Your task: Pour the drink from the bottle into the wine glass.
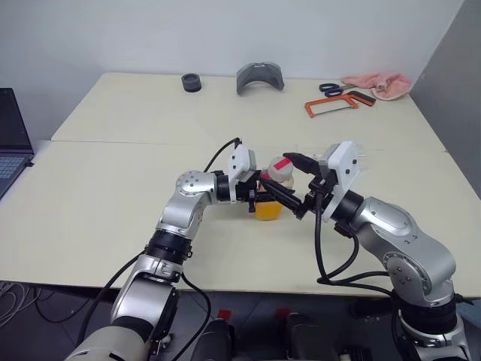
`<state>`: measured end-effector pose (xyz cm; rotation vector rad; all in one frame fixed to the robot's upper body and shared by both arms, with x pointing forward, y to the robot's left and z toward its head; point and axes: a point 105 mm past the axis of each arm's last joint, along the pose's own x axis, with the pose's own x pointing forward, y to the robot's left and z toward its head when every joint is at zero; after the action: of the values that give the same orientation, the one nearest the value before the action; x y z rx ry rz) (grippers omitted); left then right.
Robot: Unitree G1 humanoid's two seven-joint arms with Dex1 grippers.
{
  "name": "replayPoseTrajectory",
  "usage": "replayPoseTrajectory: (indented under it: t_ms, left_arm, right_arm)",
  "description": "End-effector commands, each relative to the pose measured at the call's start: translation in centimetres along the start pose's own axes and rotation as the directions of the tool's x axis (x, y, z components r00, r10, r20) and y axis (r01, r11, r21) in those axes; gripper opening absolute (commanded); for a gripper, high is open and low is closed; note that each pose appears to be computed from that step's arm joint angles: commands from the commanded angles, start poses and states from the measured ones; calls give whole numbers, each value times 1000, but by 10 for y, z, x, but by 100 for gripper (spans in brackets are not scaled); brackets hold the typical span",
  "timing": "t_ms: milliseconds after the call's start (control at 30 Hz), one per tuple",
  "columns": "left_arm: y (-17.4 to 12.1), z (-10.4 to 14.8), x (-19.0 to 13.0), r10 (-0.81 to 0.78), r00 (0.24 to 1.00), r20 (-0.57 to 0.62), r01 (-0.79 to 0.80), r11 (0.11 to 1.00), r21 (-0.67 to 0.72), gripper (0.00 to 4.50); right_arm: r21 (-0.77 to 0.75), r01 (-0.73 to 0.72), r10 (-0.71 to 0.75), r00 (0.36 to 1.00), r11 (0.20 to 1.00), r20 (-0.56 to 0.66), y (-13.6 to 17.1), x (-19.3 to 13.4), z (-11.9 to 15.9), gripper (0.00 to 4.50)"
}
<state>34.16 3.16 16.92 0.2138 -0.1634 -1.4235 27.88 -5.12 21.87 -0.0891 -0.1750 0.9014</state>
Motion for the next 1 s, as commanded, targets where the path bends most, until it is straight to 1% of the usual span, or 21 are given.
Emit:
replayPoseTrajectory:
  t_ms: [33,167,333,433,567,600,867,900,1000]
  left_arm:
    - [4,14,5,3,1000,24,-4,999,52,166]
    - [4,14,6,7,1000,30,-9,999,51,166]
    - [5,15,6,9,999,36,-11,999,51,166]
    - [5,15,6,9,999,38,-11,999,51,166]
    - [5,16,6,9,999,43,-11,999,52,166]
    - [5,17,6,9,999,45,-12,999,53,166]
    - [5,20,6,4,998,57,-7,998,55,166]
    - [4,20,6,-3,998,56,0,999,53,166]
    - [-1,19,4,-54,998,40,52,998,47,166]
  right_arm:
    - [-31,-96,98,992,995,80,21,5,20,398]
    - [-63,-34,37,998,997,50,11,8,13,398]
    - [-57,-7,10,998,998,60,5,7,13,398]
    - [-56,-2,5,998,998,60,3,7,12,340]
    - [-58,-6,9,999,998,48,3,6,9,209]
    - [-61,-10,13,999,998,42,3,5,8,182]
    - [-90,-86,85,996,992,-13,7,3,0,181]
    - [-92,-115,115,993,989,-16,9,2,-1,181]
    - [-122,-288,285,957,950,-47,14,-4,1,181]
